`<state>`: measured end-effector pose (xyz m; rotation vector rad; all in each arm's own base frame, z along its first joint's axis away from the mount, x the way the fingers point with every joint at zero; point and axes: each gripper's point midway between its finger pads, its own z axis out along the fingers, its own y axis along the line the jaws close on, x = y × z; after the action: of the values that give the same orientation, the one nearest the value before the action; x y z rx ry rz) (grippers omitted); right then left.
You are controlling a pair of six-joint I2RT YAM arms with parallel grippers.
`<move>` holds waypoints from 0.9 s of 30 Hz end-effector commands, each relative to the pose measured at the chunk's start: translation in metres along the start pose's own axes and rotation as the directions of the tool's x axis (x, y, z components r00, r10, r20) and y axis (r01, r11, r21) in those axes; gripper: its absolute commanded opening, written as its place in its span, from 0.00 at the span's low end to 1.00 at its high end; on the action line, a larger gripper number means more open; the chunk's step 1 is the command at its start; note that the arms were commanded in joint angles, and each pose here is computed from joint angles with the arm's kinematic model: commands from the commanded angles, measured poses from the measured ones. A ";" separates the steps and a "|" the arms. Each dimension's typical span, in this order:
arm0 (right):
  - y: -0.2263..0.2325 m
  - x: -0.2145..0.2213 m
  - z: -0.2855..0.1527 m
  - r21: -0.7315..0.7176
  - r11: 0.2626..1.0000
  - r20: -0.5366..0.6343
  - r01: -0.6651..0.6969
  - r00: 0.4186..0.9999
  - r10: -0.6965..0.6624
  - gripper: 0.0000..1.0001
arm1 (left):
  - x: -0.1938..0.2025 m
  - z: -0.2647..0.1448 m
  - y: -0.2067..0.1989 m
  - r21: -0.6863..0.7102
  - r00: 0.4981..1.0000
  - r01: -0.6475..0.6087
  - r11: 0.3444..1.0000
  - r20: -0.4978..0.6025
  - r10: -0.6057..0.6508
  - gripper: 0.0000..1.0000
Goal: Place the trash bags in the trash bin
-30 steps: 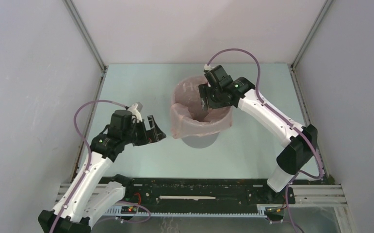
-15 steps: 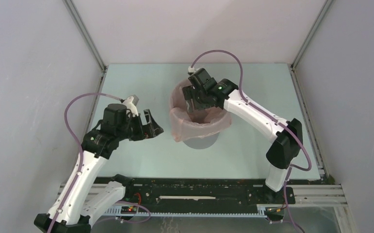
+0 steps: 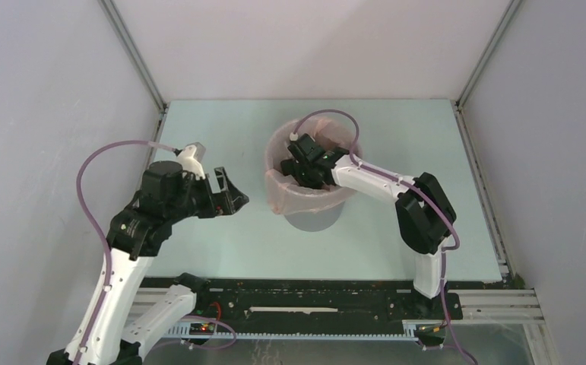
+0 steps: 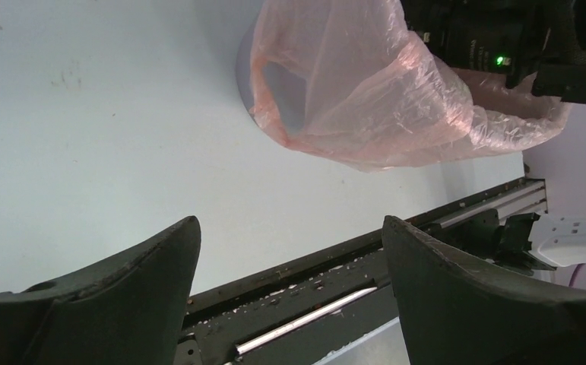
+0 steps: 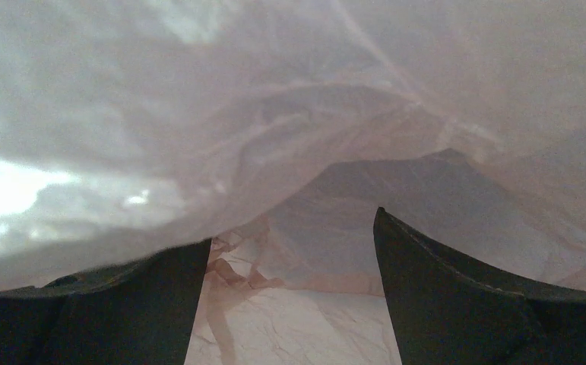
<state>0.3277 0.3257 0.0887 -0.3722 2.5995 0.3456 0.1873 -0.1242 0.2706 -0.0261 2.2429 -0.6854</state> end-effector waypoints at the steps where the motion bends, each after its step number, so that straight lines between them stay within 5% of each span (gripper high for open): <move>1: 0.012 -0.036 -0.018 -0.040 0.999 0.115 -0.022 0.993 0.027 0.87 | -0.006 -0.016 0.001 -0.022 0.998 -0.051 0.998 0.035 0.052 0.94; 10: 0.000 -0.022 -0.078 -0.054 0.998 0.145 0.029 0.989 -0.021 0.89 | -0.007 -0.005 -0.008 0.031 0.999 -0.028 0.999 0.018 0.027 0.93; 27: 0.013 0.002 0.006 -0.051 0.999 -0.054 0.013 0.998 -0.015 0.89 | -0.013 -0.017 -0.025 0.090 1.000 -0.015 0.996 0.025 0.013 0.93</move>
<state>0.3076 0.3192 0.0580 -0.4384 2.7073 0.3324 0.1838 -0.1314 0.2719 -0.0011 2.2651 -0.7322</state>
